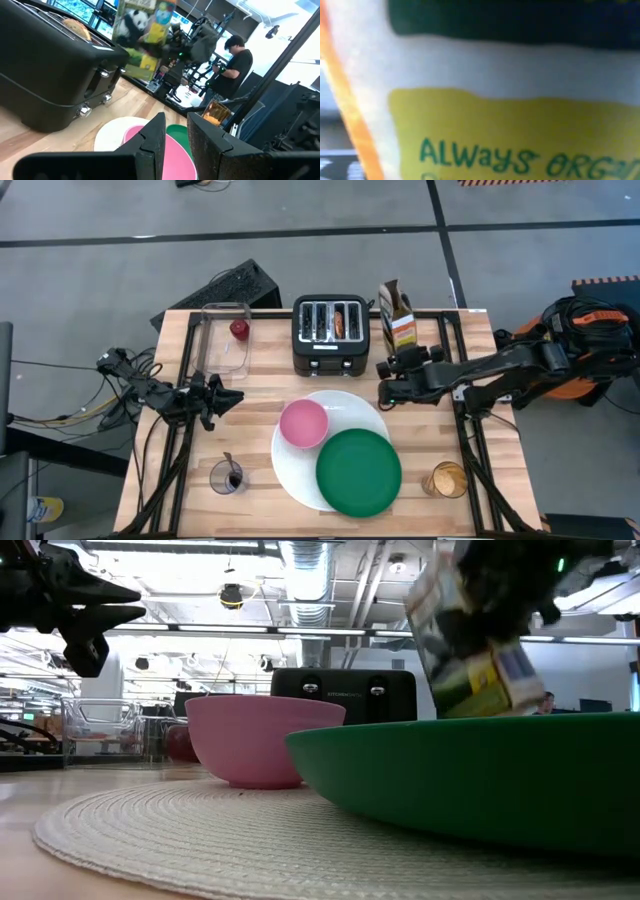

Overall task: Arrange a breakfast setting
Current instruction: Pour the cereal into the pink bowl

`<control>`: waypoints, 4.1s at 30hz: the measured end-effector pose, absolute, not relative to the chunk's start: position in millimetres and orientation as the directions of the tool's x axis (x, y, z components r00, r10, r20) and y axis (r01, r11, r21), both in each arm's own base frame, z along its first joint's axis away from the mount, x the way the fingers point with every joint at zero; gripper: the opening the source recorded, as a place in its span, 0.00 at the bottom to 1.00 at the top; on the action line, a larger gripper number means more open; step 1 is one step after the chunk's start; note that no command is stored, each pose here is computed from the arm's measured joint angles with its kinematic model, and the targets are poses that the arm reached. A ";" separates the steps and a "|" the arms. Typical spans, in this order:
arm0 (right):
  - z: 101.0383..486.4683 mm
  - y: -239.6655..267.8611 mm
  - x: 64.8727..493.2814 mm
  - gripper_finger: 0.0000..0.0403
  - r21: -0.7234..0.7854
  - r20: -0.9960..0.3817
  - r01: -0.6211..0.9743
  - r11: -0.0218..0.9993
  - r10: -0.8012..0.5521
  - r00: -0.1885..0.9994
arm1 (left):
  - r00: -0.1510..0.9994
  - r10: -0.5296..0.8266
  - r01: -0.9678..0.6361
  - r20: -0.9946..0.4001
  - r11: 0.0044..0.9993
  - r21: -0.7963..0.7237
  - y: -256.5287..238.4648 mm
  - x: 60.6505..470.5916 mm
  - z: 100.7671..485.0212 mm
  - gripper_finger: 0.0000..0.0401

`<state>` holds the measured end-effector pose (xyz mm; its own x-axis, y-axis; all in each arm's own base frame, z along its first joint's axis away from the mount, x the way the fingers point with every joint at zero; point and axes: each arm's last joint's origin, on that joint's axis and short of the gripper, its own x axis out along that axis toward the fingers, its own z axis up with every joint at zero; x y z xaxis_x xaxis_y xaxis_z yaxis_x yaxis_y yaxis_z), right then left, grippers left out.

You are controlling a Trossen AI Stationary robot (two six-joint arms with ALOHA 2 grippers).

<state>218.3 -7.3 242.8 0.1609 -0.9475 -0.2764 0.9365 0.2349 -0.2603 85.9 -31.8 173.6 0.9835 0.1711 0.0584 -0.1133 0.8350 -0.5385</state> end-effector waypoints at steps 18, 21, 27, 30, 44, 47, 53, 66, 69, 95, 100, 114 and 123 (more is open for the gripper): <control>393.3 24.4 209.8 0.55 -0.173 -0.340 0.757 0.630 -0.759 0.555 | 0.973 0.222 -0.160 0.061 0.841 -0.517 -30.3 85.5 174.4 0.17; 404.4 30.2 214.1 0.55 -0.207 -0.379 0.670 0.713 -0.690 0.617 | 0.972 0.223 -0.161 0.067 0.851 -0.500 -30.2 85.5 174.9 0.17; 417.6 40.2 227.4 0.55 -0.321 -0.493 0.450 0.833 -0.553 0.672 | 0.972 0.223 -0.160 0.076 0.861 -0.482 -30.2 85.3 176.2 0.17; 418.4 44.6 237.6 0.55 -0.373 -0.564 0.341 0.863 -0.503 0.655 | 0.970 0.229 -0.163 0.084 0.866 -0.473 -29.9 85.2 177.2 0.17; 371.5 70.4 295.7 0.55 -0.458 -0.855 -0.209 0.864 -0.365 0.368 | 0.970 0.225 -0.164 0.093 0.886 -0.433 -30.0 85.1 178.3 0.17; 362.3 76.1 303.4 0.55 -0.464 -0.868 -0.279 0.841 -0.370 0.331 | 0.970 0.225 -0.166 0.093 0.891 -0.423 -30.0 85.1 178.2 0.17; 353.7 82.6 314.7 0.55 -0.484 -0.871 -0.374 0.791 -0.395 0.292 | 0.970 0.224 -0.166 0.091 0.892 -0.421 -30.1 85.1 177.9 0.17; 341.1 86.7 321.6 0.55 -0.571 -0.812 -0.506 0.646 -0.538 0.229 | 0.971 0.224 -0.167 0.089 0.893 -0.419 -30.1 85.1 177.8 0.17; 341.6 84.2 321.6 0.55 -0.596 -0.790 -0.500 0.628 -0.569 0.228 | 0.971 0.223 -0.168 0.087 0.893 -0.417 -30.1 85.2 177.6 0.17; 334.2 74.4 330.4 0.55 -0.600 -0.761 -0.575 0.556 -0.619 0.196 | 0.984 0.151 -0.105 0.094 0.919 -0.379 -32.2 85.6 177.8 0.17; 321.0 75.4 340.6 0.55 -0.616 -0.731 -0.587 0.525 -0.658 0.178 | 0.984 0.151 -0.107 0.096 0.926 -0.361 -32.2 85.5 178.0 0.17; 316.0 85.4 341.7 0.55 -0.641 -0.684 -0.620 0.452 -0.703 0.194 | 0.985 0.145 -0.103 0.094 0.929 -0.356 -32.4 85.7 177.6 0.17; 318.5 101.4 337.7 0.55 -0.686 -0.598 -0.655 0.317 -0.758 0.260 | 0.985 0.146 -0.103 0.094 0.927 -0.361 -32.4 85.7 177.7 0.17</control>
